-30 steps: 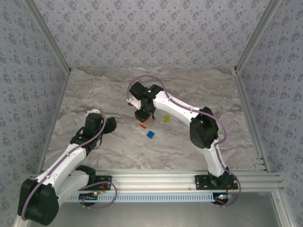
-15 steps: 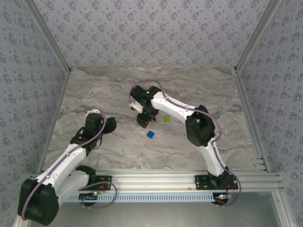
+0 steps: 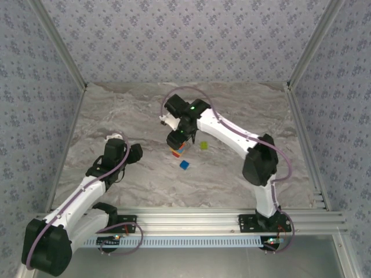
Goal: Assemble a carrot with lego
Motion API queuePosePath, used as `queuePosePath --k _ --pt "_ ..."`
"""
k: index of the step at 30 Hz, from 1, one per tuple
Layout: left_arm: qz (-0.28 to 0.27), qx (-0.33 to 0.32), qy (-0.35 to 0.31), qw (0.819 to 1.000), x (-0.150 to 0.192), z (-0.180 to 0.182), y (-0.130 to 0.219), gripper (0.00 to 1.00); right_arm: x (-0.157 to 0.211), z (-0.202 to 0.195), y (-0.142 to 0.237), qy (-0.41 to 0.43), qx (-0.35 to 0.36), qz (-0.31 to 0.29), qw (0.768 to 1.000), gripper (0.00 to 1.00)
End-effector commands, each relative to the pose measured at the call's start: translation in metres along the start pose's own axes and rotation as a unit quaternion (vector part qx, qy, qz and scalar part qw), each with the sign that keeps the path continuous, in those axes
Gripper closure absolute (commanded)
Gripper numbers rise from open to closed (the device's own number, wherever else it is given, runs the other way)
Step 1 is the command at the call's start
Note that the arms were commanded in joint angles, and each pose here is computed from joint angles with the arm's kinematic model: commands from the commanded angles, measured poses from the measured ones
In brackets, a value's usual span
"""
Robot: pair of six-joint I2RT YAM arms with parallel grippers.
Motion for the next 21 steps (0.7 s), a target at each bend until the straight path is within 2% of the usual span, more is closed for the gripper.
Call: queuePosePath --k 1,4,10,16,21 --pt "-0.004 0.007 -0.004 1.0 -0.001 0.0 0.0 0.21 0.015 -0.002 0.038 -0.016 0.04 -0.023 0.999 0.32" --pt "-0.005 0.007 -0.003 1.0 -0.001 0.0 0.001 0.21 0.035 0.003 0.047 -0.016 0.053 -0.028 0.998 0.32" --pt "-0.005 0.011 -0.001 1.0 -0.001 -0.001 0.002 0.21 0.079 0.028 0.031 -0.009 0.04 -0.037 0.998 0.31" --pt "-0.002 0.01 0.0 1.0 0.0 0.0 0.002 0.21 0.104 0.054 -0.014 0.018 0.032 -0.022 0.999 0.3" --pt "0.0 0.009 0.0 1.0 -0.001 -0.001 0.002 0.21 0.105 0.059 -0.044 0.028 0.025 -0.026 0.999 0.3"
Point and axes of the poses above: each hand's point on the last joint's axis, 136 mm out from that joint toward the fingers, its own y axis back along the fingers, its own z axis along the line the jaws close on, x = y × z, the point moved 8 cm from there along y, back along the fingers, and after that the axes turned 10 degrees about y, right-handed, at the moved point
